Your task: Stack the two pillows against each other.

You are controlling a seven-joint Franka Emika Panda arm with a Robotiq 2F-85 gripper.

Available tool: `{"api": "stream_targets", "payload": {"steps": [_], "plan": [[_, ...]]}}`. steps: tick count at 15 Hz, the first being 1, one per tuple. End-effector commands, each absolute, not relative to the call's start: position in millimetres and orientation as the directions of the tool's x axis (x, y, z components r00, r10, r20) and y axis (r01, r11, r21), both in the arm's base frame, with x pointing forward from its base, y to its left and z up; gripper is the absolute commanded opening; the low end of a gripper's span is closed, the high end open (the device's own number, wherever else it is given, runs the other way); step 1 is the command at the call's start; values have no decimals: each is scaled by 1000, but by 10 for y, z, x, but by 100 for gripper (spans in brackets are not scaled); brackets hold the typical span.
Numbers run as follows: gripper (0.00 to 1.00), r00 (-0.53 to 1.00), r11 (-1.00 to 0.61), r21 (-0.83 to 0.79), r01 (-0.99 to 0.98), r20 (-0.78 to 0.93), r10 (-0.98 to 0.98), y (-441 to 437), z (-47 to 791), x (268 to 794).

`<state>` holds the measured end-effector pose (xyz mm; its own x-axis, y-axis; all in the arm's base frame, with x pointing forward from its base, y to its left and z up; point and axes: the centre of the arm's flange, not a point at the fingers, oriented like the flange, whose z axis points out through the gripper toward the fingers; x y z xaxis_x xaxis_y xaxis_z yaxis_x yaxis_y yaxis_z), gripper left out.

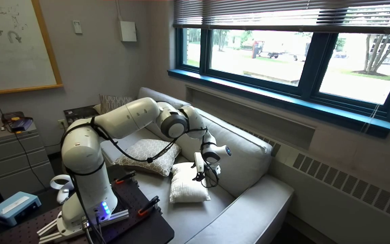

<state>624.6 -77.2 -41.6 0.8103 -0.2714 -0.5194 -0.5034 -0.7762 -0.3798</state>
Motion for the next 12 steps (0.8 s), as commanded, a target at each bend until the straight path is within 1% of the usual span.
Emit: {"api": "stream_targets", "payload": {"steps": [1, 6, 11, 12], "plan": [[100, 748, -751, -343, -564, -599, -288, -713, -1058, 6381], [100, 692, -754, -273, -598, -651, -314, -443, -1504, 6316], [100, 654, -779, -207, -592, -687, -315, -216, -1540, 6315], [75, 657, -788, -195, -584, -683, -318, -188, -1516, 6329]]}}
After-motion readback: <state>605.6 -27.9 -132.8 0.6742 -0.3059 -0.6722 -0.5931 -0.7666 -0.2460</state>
